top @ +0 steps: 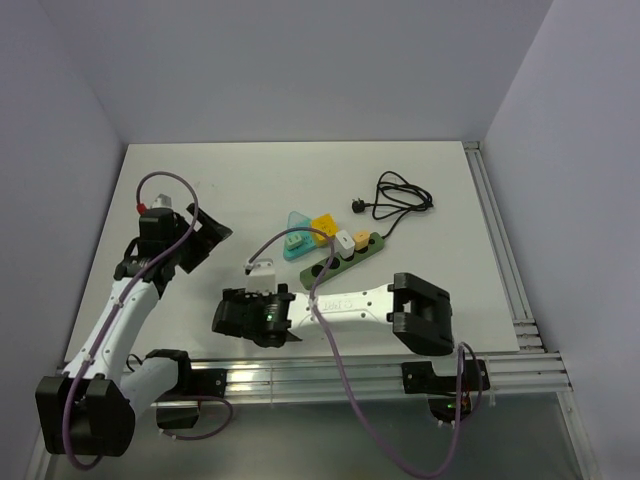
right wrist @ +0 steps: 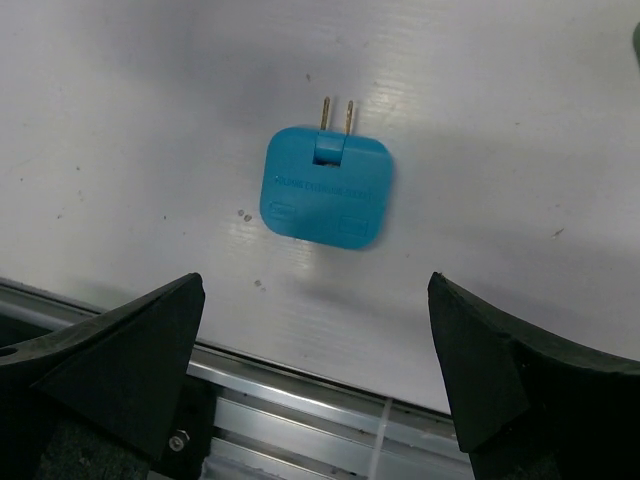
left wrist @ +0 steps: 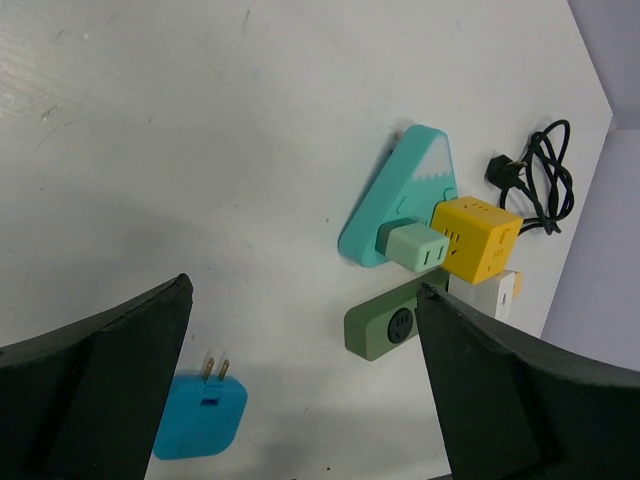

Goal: Insert the plug
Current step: Pick up the plug from the center of the board.

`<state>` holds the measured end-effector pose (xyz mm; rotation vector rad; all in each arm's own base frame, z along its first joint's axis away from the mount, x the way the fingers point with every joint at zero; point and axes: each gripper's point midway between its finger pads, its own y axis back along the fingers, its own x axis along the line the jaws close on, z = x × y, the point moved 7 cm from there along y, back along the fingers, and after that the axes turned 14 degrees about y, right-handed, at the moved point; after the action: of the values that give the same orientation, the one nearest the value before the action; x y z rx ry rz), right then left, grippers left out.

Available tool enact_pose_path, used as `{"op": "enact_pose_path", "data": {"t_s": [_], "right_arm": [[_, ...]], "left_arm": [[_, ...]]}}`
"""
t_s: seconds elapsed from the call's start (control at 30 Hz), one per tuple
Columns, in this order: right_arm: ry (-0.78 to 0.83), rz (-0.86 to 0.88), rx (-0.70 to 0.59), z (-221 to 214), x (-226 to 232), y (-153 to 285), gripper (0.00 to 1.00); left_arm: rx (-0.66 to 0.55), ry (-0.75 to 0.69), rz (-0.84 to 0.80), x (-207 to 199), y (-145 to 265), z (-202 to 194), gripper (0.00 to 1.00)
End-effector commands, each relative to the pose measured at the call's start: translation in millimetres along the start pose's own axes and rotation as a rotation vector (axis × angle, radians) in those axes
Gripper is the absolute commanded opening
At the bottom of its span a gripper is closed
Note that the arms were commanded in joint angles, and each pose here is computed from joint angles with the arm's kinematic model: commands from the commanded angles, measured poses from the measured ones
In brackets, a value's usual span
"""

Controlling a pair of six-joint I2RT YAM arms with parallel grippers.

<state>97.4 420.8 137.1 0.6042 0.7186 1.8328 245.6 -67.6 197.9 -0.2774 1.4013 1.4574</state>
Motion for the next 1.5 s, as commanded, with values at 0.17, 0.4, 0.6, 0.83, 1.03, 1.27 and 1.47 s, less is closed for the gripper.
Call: {"op": "enact_pose_path", "data": {"t_s": [0.17,0.4,0.6,0.83,1.03,1.27,1.47], "right_arm": [[-0.046,-0.111,-0.006,2,12,-18,1.00],[-0.063,-0.174,0.008,0,24,-34,0.99],[-0.014,-0.223,0.030,-10,27,-52,0.98],[0.008,-0.237,0.057,-19,21,-66,0.95],[0.035,-0.212,0.036,-16,11,-62,0.71],[0.129,-0.078,-0.071,-3,-16,-32,0.48],[0.246,-0.036,-0.132,1,-44,-10,0.48]], "left_arm": [[-0.034,-0.052,-0.017,-10,20,6,1.00],[-0.012,-0.060,-0.037,-13,20,5,1.00],[-0.014,-0.071,-0.048,-14,21,5,0.99],[-0.009,-0.080,-0.042,-12,20,4,0.99],[0.004,-0.091,-0.046,-11,19,3,0.99],[0.097,-0.144,-0.027,-3,18,-7,0.99],[0.257,-0.131,-0.166,-7,30,-31,1.00]]}}
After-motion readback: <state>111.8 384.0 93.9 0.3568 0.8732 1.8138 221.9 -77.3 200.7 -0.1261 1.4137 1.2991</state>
